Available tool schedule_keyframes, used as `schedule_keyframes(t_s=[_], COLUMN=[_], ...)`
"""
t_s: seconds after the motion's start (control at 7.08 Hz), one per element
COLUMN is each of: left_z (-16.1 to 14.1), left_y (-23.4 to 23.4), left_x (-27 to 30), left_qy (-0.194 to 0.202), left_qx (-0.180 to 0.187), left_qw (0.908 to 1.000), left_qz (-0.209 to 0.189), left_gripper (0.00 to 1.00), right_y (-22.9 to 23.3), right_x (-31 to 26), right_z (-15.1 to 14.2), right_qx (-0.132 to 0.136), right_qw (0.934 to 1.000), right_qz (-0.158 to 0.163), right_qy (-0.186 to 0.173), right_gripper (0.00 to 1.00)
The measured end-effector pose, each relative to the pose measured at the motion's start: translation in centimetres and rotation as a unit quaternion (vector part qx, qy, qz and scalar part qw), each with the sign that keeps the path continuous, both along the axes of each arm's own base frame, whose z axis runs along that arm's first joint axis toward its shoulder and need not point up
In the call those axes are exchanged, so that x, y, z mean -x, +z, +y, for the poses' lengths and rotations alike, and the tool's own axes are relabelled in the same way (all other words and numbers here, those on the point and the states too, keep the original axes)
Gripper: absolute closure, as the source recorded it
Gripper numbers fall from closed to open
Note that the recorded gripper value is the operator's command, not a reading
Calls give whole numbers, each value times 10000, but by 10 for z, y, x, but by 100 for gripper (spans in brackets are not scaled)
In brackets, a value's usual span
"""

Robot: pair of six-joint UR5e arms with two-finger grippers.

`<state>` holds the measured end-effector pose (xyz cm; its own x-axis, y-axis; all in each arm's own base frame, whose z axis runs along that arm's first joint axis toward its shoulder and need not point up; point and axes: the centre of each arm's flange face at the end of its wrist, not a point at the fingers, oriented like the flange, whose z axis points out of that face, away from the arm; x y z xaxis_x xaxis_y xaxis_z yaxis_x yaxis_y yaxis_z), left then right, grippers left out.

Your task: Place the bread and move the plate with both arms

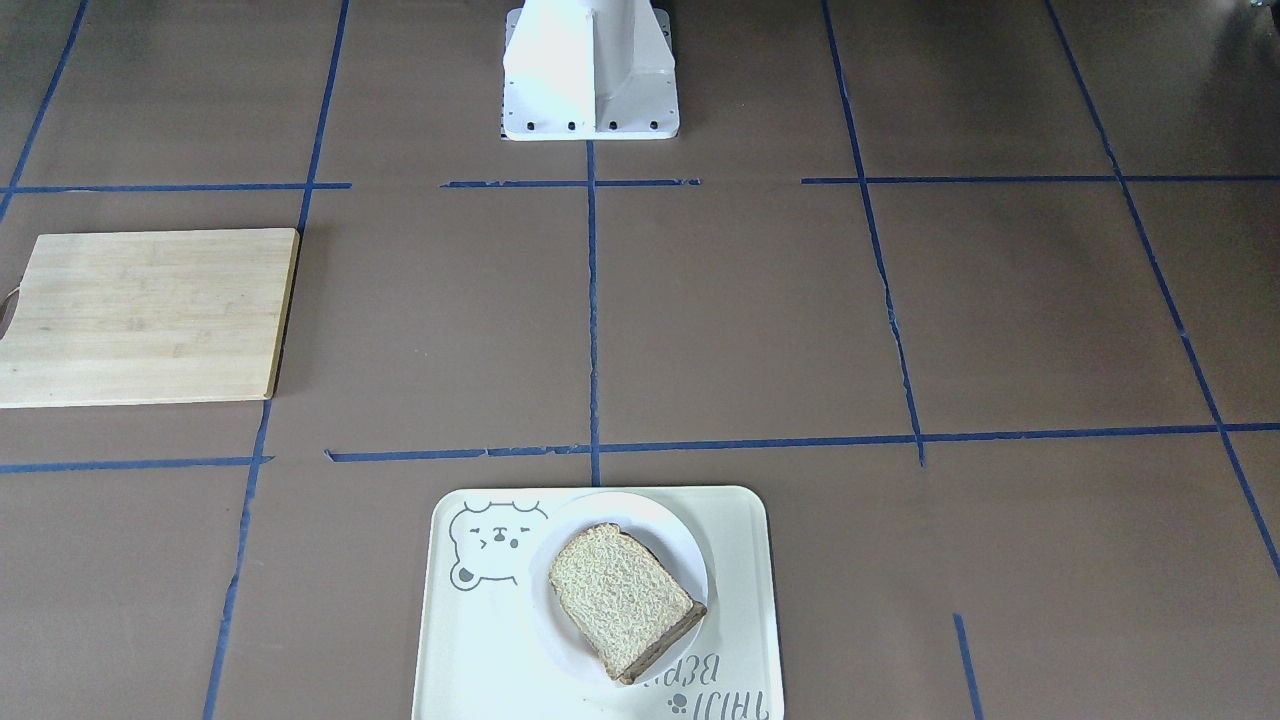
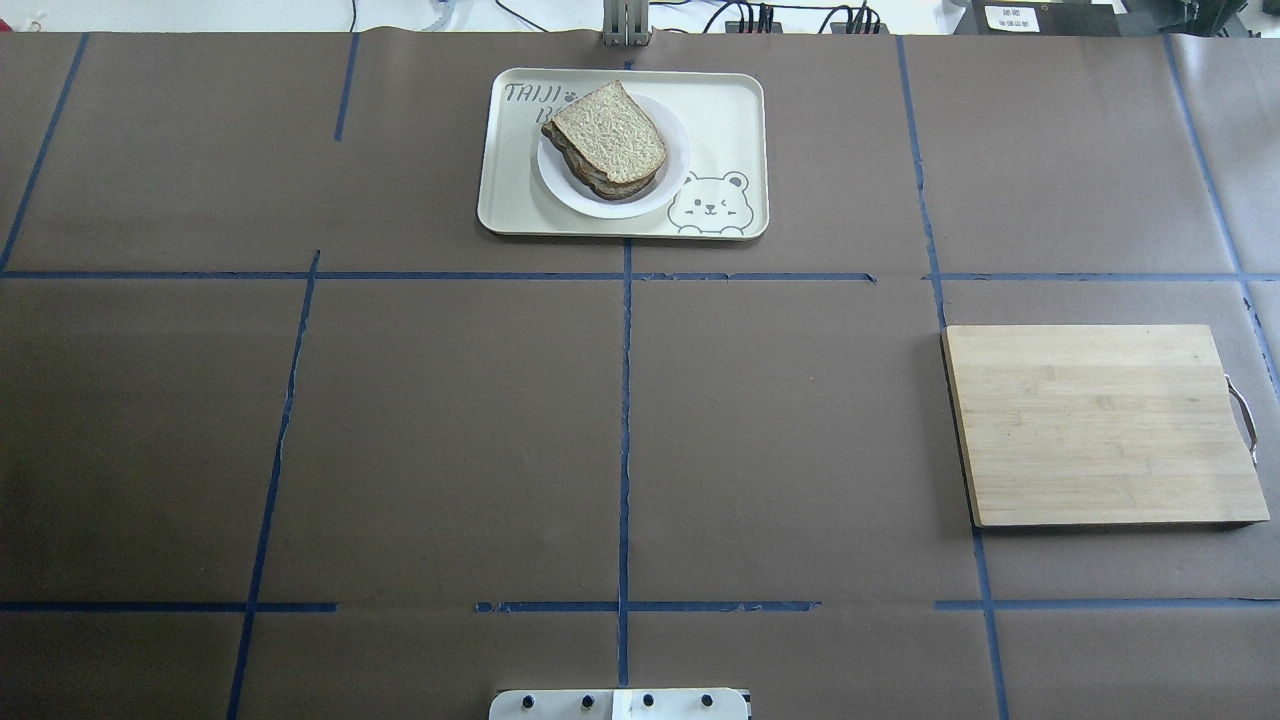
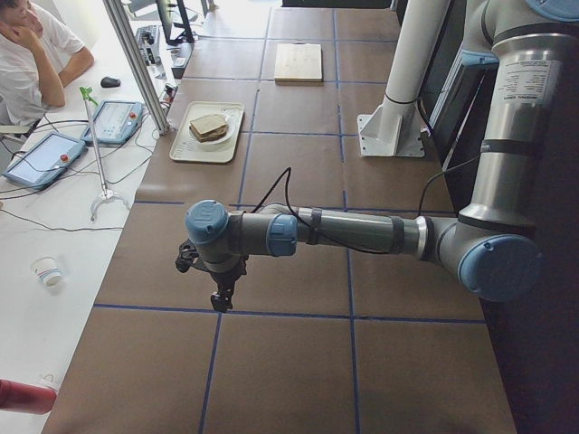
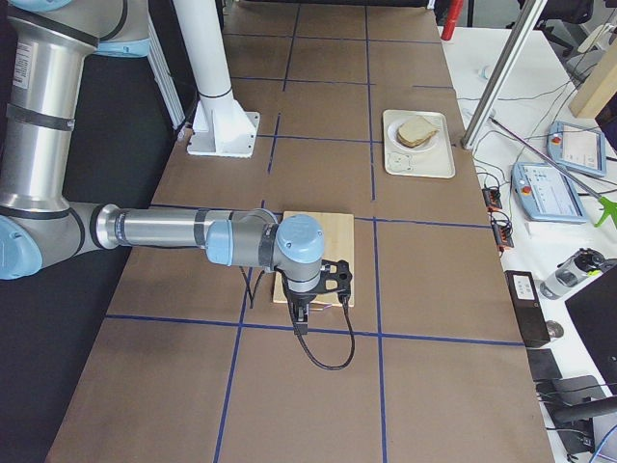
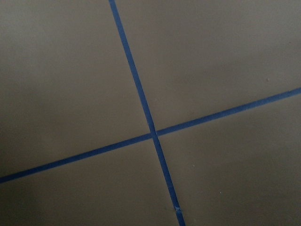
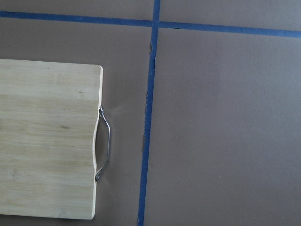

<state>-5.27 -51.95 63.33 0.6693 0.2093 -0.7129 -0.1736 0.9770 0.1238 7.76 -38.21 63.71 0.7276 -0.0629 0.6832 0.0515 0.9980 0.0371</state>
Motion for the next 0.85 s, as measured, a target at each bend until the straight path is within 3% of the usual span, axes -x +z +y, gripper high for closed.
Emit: schedule_keyframes(t_s=[0.28,0.85], left_z=[37,89], left_y=[4,-17], left_x=[4,36], left_qy=[-55,-352], left_qx=[331,501], left_qw=[9994,9981], left_qz=[81,118], left_gripper=[0,0], right_y=[4,-7], right_x=[-2,8], right_z=[-18,-53], right_qx=[28,55], right_qw=[10000,9998], right_qz=[-41,-126], right_qy=[-10,-116], right_gripper=[0,0])
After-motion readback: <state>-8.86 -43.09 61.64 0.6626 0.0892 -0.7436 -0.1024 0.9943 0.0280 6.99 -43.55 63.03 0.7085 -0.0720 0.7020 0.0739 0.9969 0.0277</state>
